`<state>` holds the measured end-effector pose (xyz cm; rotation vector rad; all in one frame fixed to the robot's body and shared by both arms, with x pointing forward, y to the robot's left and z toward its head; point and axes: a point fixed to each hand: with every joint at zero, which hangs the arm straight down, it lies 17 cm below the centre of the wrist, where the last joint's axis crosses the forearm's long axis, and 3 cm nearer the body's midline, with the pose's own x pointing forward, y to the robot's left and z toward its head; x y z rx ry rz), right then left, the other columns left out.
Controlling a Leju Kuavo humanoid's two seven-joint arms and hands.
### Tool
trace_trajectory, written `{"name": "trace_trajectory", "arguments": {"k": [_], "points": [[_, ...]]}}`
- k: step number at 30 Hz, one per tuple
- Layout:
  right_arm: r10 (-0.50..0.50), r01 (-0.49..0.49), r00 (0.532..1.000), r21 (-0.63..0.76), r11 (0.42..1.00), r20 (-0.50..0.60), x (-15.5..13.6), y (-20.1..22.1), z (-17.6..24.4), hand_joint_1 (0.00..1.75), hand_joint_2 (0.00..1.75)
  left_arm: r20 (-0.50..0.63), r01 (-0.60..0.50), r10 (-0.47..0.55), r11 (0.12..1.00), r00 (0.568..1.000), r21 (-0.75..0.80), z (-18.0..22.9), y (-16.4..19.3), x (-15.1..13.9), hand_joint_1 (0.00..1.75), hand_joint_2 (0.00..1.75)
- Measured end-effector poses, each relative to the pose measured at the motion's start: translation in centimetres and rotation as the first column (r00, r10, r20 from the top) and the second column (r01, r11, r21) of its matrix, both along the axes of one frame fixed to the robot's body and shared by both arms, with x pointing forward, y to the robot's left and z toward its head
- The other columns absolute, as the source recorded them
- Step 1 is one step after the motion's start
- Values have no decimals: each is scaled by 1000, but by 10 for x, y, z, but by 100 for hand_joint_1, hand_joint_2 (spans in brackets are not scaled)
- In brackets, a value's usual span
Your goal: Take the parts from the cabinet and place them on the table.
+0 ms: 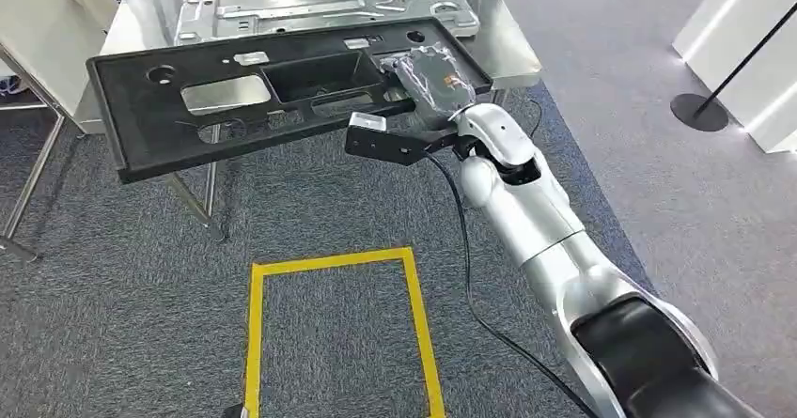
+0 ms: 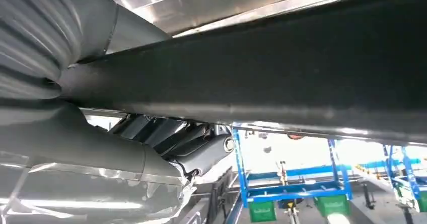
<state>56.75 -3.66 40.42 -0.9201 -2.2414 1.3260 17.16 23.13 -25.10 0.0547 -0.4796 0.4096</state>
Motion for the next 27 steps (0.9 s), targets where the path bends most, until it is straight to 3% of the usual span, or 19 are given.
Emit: {"name": "trace_trajectory", "arguments": {"k": [27], "points": [[-19, 19, 1000, -6, 1000, -2, 5, -5, 1, 175, 175, 14, 6, -6, 1000, 1000, -11, 2, -4, 5, 0, 175]]}}
